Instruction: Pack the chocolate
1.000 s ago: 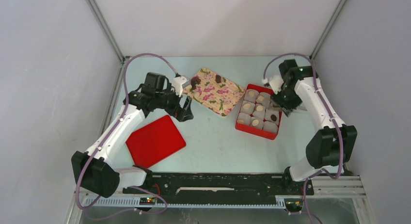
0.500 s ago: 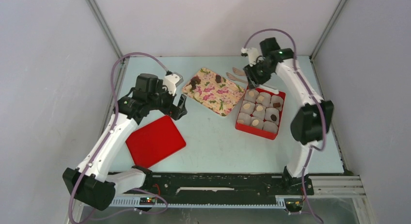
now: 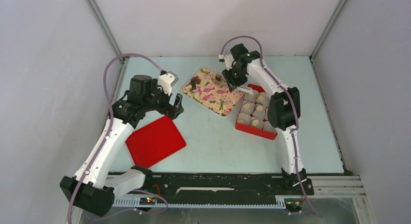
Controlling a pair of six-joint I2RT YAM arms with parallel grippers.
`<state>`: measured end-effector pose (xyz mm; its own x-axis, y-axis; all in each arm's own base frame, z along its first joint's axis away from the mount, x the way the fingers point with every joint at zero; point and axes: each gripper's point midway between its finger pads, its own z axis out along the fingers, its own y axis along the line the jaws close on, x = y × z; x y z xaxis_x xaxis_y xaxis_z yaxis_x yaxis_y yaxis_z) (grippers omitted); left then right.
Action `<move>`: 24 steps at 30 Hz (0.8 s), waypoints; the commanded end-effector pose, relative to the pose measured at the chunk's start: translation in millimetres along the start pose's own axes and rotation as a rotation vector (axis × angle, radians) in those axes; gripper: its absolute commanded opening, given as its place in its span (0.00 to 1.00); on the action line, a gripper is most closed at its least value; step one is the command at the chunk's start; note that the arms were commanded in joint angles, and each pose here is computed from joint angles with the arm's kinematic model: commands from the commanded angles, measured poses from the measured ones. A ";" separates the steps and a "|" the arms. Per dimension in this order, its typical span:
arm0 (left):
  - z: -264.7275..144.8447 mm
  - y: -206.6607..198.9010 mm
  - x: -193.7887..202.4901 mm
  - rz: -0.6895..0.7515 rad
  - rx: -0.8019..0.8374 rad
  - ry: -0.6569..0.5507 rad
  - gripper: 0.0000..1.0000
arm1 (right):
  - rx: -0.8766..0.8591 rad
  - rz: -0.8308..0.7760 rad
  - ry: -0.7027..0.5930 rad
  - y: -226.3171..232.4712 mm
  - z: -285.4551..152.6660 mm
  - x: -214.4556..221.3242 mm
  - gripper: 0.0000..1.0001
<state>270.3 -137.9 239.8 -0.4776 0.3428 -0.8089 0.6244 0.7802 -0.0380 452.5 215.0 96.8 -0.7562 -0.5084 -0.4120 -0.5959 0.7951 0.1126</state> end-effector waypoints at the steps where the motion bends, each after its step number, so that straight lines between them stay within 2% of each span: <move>1: 1.3 0.4 -1.4 0.008 0.006 -0.025 1.00 | 0.082 0.000 -0.054 -11.7 0.8 -21.8 0.44; 8: 5.1 -0.9 0.0 0.002 0.020 -0.015 1.00 | 0.093 -0.005 -0.024 -16.7 16.4 -16.3 0.36; 17: 7.3 -1.0 1.5 0.004 0.025 -0.008 1.00 | 0.054 -0.016 -0.065 -12.7 21.3 -26.4 0.38; 22: 8.2 -1.4 2.7 0.007 0.028 -0.008 1.00 | 0.030 -0.034 -0.057 -8.5 28.2 -24.8 0.34; 24: 8.2 -1.4 3.0 0.008 0.029 -0.008 1.00 | 0.022 -0.037 -0.060 -6.6 30.1 -26.1 0.37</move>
<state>272.4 -140.4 237.1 -0.4789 0.3412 -0.8089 0.6313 0.7741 -0.0473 468.3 217.5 65.6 -0.7577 -0.5208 -0.3932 -0.5905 0.8037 0.0733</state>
